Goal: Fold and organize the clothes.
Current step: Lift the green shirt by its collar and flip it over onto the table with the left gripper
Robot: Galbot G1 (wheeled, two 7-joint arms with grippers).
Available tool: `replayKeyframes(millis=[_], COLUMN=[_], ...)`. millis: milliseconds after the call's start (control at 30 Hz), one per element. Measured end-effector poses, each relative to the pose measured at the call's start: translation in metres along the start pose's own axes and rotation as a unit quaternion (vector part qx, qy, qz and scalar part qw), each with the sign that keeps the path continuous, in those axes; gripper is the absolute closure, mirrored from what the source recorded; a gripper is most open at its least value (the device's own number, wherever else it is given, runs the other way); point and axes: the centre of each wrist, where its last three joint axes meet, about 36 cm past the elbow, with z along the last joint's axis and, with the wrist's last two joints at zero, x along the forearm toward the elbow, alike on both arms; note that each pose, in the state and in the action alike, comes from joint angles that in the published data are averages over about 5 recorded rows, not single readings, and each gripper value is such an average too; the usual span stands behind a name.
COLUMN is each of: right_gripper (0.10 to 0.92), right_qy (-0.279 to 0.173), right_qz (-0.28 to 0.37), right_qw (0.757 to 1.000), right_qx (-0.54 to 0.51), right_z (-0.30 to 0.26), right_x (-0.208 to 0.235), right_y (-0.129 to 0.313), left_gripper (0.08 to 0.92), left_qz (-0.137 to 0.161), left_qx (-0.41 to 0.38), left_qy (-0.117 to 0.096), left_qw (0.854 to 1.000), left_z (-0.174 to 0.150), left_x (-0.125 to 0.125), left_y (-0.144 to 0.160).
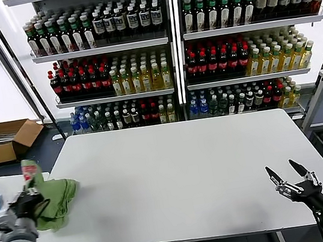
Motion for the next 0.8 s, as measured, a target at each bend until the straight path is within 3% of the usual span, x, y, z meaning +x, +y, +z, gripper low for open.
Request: replayKeyframes(millis=[400,633,800], right_gripper=[0.2,0.2,0.2], right_qy=[0.01,0.023,0.033], right_qz=[0.017,0.017,0.016], right_qw=[1.0,1.0,0.999], right_qx=[0.0,0.005,0.003], right_z=[0.003,0.003,0.001], right_x=[0.015,0.016,0.008], right_y=[0.011,0.021,0.028], left_gripper=[0.863,0.863,0.863], left_qz=[0.143,0.186,0.219], left_qx=[0.027,0.027,0.04], left_qy=[0.062,0.106,0.124], left_qw=[0.987,0.976,0.967], left_z=[0.022,0.048,0.06], left_x=[0.003,-0.002,-0.002], left_y=[-0.153,-0.218,-0.251])
